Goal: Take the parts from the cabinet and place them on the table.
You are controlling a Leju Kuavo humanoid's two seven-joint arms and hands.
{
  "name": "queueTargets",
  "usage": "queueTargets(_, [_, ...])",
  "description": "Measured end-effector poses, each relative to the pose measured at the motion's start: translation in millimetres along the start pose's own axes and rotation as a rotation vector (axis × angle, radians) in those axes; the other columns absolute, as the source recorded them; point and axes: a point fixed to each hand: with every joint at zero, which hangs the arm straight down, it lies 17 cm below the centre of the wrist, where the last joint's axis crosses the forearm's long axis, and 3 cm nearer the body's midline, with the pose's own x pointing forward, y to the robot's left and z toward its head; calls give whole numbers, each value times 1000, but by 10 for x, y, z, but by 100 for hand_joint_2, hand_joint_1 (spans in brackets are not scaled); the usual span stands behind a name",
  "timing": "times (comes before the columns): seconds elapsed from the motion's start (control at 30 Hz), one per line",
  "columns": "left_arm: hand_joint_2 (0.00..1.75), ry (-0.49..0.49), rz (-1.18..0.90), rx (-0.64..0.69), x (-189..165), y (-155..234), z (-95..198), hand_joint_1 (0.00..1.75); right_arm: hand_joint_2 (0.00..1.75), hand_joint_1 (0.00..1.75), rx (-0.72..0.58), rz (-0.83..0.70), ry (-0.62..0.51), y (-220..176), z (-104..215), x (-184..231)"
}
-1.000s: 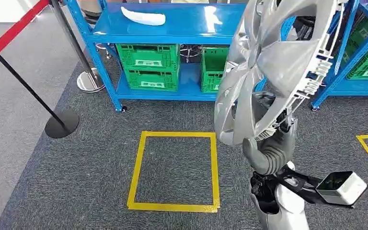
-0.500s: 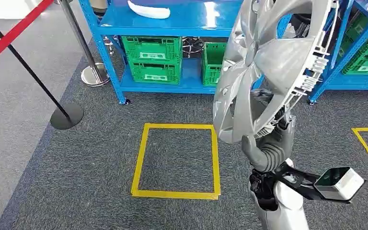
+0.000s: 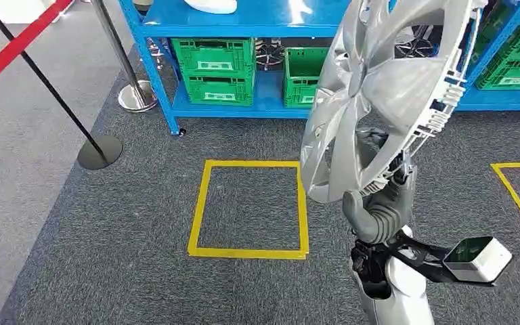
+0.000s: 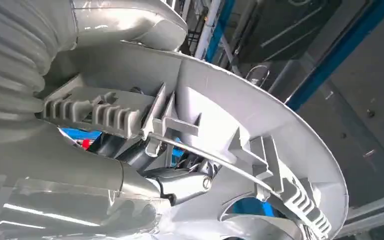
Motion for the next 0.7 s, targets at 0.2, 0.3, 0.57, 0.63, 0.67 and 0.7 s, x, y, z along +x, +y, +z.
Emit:
queueTargets(0.2, [175,24,6,9,-116,12,17,0,175,175,-1,5,6,12,30,-21])
queueTargets(0.3, [175,27,5,13,-130,21,17,0,175,175,-3,39,11,8,54,-42])
queueTargets(0.57, [175,30,11,17,-131,28,16,0,175,175,-6,40,12,9,59,-46])
queueTargets(0.63, [175,32,12,20,-142,45,14,0,175,175,-5,43,17,11,65,-54])
queueTargets(0.67, [175,32,12,20,-145,48,14,0,175,175,-7,44,19,9,67,-57])
queueTargets(0.7, [175,33,13,21,-147,53,13,0,175,175,-6,45,19,9,66,-58])
